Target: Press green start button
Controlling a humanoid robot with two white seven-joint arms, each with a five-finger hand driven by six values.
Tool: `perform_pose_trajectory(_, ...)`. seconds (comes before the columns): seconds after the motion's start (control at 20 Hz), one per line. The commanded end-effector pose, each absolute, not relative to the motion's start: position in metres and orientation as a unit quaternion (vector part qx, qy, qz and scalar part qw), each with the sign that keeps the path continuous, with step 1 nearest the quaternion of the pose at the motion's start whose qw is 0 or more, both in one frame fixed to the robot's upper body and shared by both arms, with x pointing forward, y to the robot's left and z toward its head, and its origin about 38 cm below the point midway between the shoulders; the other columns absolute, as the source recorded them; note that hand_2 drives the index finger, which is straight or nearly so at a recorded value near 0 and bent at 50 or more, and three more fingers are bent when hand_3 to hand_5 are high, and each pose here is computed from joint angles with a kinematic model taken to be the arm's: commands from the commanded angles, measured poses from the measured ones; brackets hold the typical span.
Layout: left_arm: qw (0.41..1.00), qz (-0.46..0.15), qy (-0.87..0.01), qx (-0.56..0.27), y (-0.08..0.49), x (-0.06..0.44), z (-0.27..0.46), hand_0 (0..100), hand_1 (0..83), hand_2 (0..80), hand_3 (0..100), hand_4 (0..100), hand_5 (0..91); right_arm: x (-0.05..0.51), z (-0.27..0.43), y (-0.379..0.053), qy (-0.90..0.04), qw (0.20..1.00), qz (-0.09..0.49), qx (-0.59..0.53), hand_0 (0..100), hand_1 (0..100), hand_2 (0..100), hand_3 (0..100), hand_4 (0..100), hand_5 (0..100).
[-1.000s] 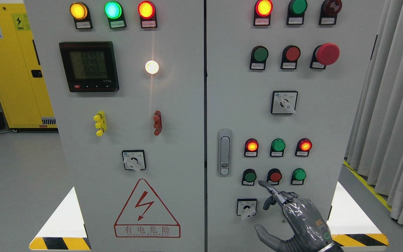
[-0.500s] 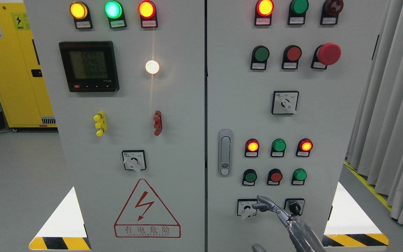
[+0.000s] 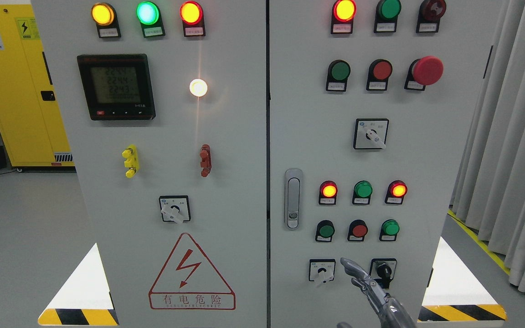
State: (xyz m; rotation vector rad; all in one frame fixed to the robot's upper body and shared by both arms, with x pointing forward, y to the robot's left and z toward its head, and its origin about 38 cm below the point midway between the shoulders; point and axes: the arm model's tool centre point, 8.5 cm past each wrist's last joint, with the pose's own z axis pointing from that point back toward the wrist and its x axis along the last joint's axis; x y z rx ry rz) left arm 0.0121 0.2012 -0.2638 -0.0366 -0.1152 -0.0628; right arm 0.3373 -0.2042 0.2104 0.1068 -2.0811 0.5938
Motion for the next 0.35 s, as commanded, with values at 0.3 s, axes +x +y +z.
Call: perform_pose_trajectory(0.3,0.996,-0.033,-0.084,-0.019,0.1997,0.0384,-0.2631,12,55.6,0.0,0,0,0.0,0.3200,0.2184,-0.1919,-0.856,0.452,0.238,0.083,43,56,0,4,15,0)
